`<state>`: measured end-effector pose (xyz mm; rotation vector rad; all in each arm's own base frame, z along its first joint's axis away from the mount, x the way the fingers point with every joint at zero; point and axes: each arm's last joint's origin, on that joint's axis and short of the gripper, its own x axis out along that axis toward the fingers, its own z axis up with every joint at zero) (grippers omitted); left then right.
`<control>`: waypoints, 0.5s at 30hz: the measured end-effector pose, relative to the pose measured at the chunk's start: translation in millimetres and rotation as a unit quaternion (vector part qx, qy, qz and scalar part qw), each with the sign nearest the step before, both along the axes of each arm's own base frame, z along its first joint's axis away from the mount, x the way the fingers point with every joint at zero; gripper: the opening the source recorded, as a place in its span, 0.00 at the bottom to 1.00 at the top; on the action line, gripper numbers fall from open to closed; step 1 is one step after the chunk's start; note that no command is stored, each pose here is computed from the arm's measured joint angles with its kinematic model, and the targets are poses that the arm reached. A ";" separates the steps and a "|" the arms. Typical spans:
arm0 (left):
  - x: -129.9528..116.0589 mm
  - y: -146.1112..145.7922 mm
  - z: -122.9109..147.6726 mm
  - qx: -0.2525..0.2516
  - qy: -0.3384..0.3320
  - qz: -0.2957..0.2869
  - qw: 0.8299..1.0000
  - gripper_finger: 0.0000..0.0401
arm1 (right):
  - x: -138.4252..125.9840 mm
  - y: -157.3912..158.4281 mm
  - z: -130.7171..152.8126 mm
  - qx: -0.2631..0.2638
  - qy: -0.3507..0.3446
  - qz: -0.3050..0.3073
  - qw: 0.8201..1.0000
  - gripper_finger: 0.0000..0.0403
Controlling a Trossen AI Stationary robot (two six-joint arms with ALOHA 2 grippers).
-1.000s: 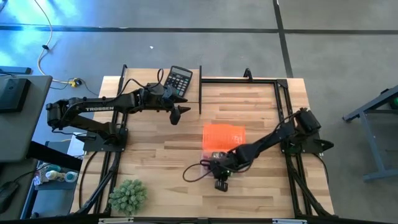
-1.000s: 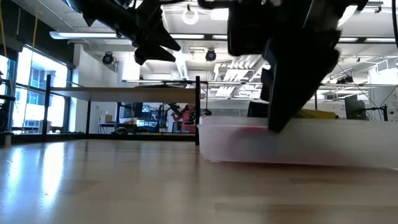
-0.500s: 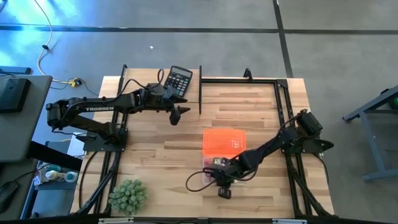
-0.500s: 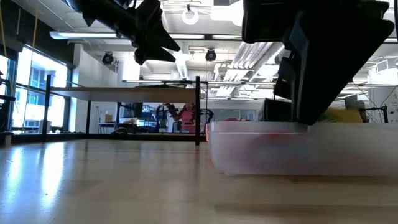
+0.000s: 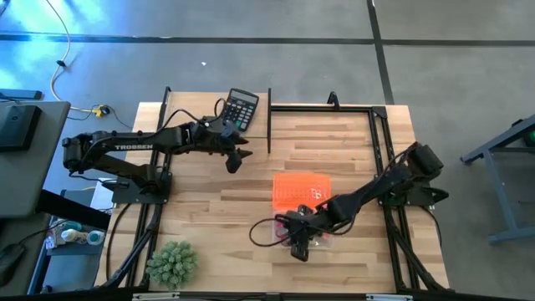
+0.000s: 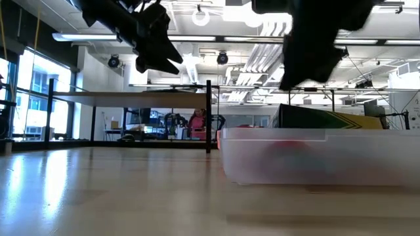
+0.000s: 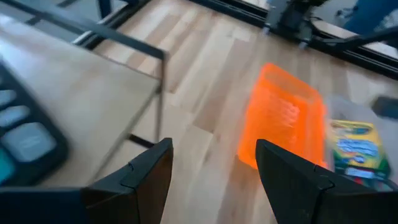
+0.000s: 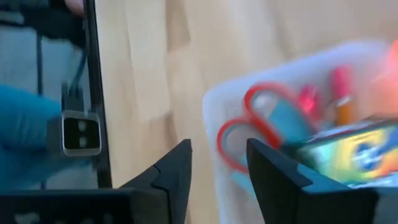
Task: Pack school essentials
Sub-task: Close the orange supply box
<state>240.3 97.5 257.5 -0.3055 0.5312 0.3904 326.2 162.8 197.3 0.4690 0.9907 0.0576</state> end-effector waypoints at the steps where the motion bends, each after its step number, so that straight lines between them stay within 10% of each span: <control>1: 1.2 -3.0 0.0 0.000 0.000 -0.007 1.000 0.54 | -1.6 -1.9 5.5 -0.011 -0.011 -0.009 1.000 0.36; 15: 18.1 -63.3 1.7 0.037 -0.002 -0.099 0.994 0.54 | -49.1 -90.2 91.3 -0.126 -0.064 -0.239 0.961 0.36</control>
